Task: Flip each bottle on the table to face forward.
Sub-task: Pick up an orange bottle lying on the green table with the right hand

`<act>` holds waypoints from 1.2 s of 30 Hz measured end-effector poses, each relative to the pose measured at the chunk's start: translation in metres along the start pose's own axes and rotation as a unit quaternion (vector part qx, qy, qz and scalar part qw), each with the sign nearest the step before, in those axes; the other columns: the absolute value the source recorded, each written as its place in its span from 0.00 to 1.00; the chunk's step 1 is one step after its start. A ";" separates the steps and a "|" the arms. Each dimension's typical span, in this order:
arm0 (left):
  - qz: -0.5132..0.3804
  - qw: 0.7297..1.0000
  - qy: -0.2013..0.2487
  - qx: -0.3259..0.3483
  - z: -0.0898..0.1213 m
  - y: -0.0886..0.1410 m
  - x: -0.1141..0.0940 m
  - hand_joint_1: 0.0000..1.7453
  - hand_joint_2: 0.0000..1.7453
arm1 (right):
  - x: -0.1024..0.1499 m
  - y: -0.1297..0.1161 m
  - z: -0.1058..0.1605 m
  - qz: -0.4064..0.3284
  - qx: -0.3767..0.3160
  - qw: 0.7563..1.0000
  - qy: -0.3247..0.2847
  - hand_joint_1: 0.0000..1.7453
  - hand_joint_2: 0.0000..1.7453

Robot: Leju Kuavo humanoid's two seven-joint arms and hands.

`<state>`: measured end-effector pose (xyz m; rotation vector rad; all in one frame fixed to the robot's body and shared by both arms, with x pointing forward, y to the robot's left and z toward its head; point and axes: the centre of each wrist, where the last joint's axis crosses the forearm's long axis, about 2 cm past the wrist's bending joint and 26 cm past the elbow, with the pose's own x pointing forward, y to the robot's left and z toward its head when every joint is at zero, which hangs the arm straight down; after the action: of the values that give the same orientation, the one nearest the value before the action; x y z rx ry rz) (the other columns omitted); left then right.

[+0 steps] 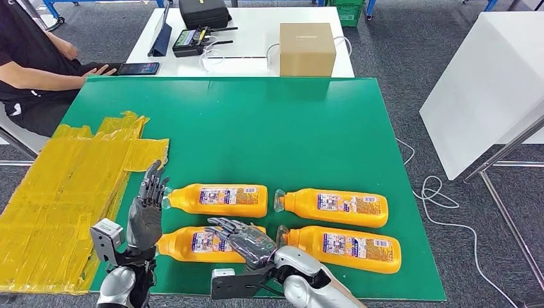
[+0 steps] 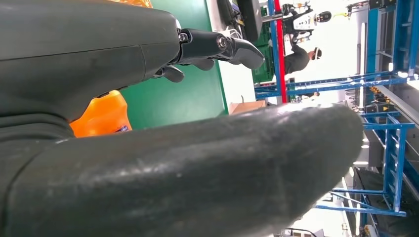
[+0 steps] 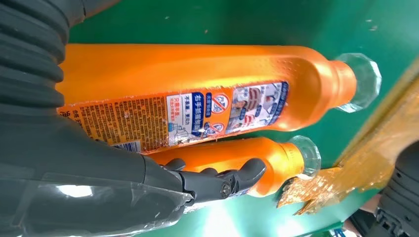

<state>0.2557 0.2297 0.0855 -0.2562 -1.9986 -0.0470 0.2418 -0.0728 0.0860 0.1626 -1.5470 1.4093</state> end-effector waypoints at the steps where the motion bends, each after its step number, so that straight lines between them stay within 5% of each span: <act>1: 0.000 1.000 0.000 0.000 0.000 0.000 0.000 0.00 0.00 | -0.001 -0.001 -0.001 0.010 0.005 1.000 0.007 0.00 1.00; 11: 0.003 1.000 0.006 0.002 0.005 0.000 -0.001 0.00 0.00 | -0.011 -0.017 -0.017 0.162 0.084 0.980 0.078 0.00 1.00; 12: 0.003 1.000 0.006 0.001 0.005 0.000 -0.001 0.00 0.00 | -0.013 -0.020 -0.018 0.174 0.099 0.976 0.081 0.08 1.00; 16: 0.005 1.000 0.006 -0.001 0.003 0.000 -0.002 0.00 0.00 | -0.021 -0.033 -0.023 0.200 0.156 0.963 0.086 0.98 1.00; 29: 0.015 1.000 0.005 0.001 -0.005 0.000 -0.008 0.00 0.00 | -0.035 -0.050 -0.022 0.211 0.210 0.950 0.095 1.00 1.00; 36: 0.011 0.998 -0.010 0.056 -0.008 0.002 -0.007 0.00 0.00 | -0.038 -0.046 -0.020 0.148 0.141 0.974 0.093 1.00 1.00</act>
<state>0.2655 0.2293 0.0827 -0.2075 -2.0110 0.0817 0.3024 -0.0898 0.0873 -0.0321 -1.2470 1.8250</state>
